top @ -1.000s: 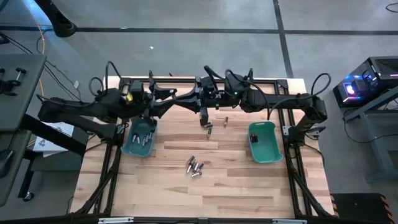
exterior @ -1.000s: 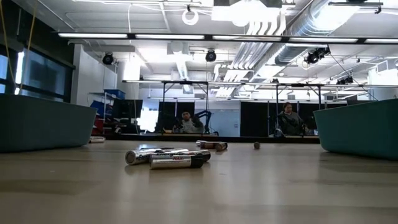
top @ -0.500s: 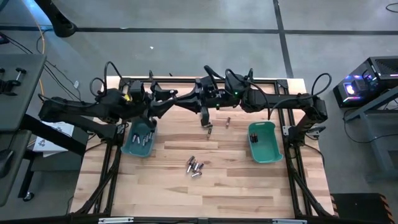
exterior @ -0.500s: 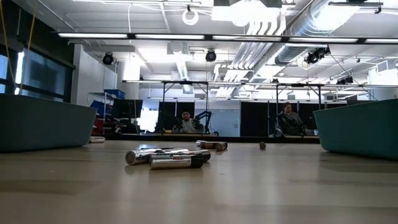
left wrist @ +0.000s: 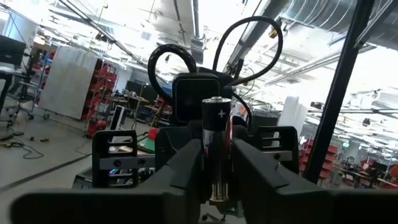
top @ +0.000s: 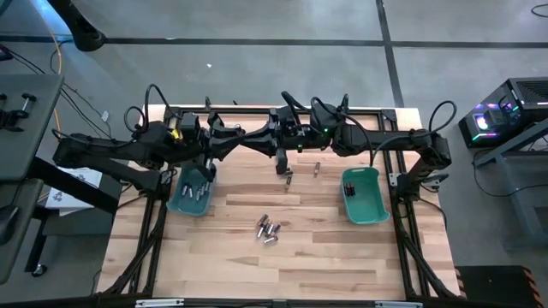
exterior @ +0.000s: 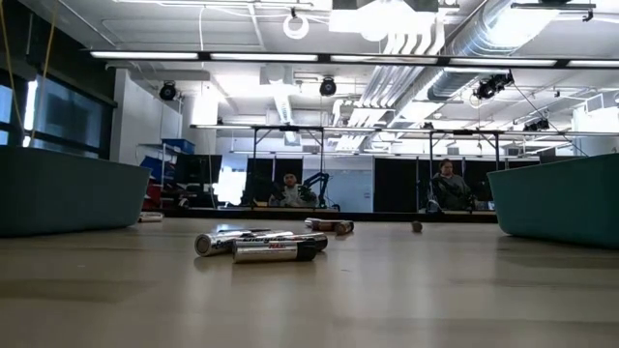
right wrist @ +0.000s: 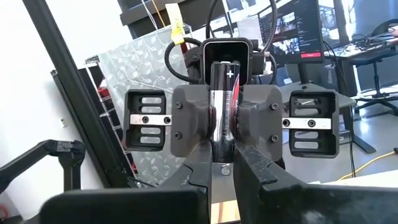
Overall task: Sort batteries
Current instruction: Put the silver battery into the blue bin
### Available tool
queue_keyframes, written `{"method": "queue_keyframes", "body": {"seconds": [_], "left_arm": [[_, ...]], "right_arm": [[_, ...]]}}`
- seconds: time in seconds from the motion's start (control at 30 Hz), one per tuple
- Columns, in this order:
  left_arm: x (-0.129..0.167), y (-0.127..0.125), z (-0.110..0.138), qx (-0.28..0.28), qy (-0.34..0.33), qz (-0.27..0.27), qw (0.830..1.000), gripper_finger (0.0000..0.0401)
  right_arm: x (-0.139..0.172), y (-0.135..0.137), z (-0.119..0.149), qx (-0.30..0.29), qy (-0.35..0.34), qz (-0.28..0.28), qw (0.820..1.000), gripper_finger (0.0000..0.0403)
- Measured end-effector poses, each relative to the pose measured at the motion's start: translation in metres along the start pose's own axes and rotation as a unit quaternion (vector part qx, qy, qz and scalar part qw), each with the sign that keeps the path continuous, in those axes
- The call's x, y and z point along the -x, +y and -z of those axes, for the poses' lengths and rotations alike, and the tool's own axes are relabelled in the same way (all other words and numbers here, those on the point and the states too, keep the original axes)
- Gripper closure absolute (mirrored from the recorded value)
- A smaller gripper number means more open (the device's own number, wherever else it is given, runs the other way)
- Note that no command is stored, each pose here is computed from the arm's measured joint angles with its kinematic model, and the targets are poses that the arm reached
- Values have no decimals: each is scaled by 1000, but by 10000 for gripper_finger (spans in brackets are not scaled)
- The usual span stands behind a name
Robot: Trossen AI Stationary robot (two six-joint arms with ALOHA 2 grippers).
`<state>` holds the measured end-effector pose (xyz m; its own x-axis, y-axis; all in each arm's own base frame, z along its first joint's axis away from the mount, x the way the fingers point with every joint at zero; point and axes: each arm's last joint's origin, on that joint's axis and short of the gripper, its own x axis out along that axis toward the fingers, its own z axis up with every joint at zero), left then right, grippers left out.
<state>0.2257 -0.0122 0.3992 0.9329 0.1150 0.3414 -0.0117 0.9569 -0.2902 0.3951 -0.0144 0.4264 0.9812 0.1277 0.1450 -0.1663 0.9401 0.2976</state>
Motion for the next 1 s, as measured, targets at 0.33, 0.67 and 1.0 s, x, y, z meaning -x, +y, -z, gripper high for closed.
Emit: {"method": "queue_keyframes", "body": {"seconds": [0.33,0.67,1.0], "left_arm": [[5,2,3,-18,43,-19,999,368],[24,2,-19,10,252,-203,946,368],[95,20,51,229,498,-450,705,368]], "right_arm": [[0,-4,8,3,48,8,999,297],[34,-30,1,-22,156,112,981,196],[62,-30,-11,28,195,200,960,195]]}}
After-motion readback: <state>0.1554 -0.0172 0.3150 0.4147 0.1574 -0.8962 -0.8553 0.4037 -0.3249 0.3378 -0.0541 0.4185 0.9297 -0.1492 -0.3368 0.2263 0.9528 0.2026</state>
